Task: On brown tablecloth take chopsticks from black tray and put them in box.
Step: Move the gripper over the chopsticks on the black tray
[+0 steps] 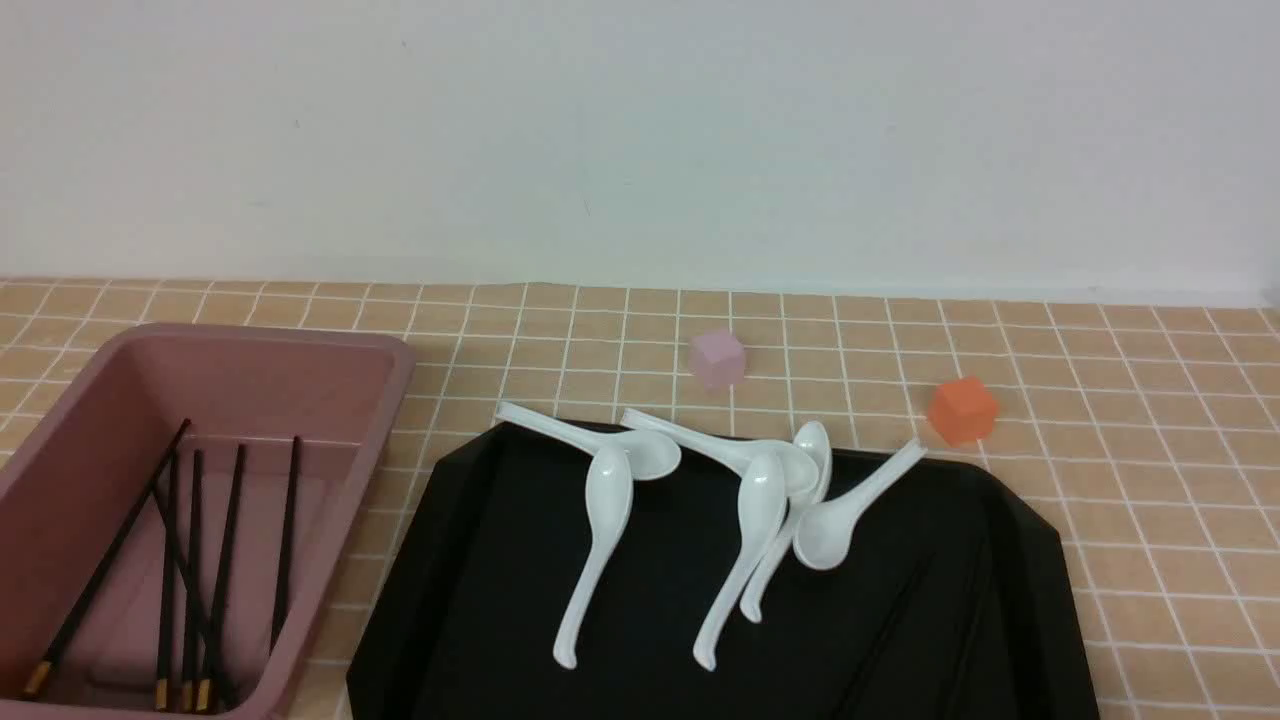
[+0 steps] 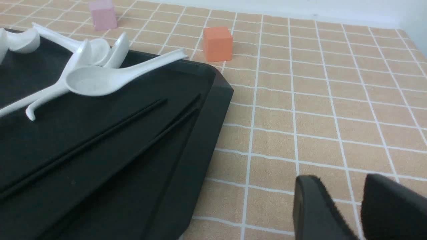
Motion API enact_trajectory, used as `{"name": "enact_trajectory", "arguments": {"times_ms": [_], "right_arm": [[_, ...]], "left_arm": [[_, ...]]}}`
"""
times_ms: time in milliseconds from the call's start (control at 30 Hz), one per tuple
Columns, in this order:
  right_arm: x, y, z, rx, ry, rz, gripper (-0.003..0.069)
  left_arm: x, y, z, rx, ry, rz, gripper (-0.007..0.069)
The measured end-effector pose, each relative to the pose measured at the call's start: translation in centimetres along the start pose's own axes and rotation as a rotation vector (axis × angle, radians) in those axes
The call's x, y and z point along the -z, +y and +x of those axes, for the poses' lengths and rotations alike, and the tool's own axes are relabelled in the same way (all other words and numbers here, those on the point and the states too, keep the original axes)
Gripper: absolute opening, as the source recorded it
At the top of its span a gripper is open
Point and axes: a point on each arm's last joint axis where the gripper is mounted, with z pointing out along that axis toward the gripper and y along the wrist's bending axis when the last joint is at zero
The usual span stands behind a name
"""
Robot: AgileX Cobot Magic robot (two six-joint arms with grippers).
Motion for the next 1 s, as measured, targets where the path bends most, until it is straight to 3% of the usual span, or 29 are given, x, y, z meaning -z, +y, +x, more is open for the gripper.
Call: {"name": "enact_trajectory", "arguments": {"times_ms": [1000], "right_arm": [[0.0,0.0,0.0,0.0,0.0,0.0,0.0239]], "left_arm": [[0.0,0.0,-0.01,0.0,-0.001,0.0,0.0123]]}}
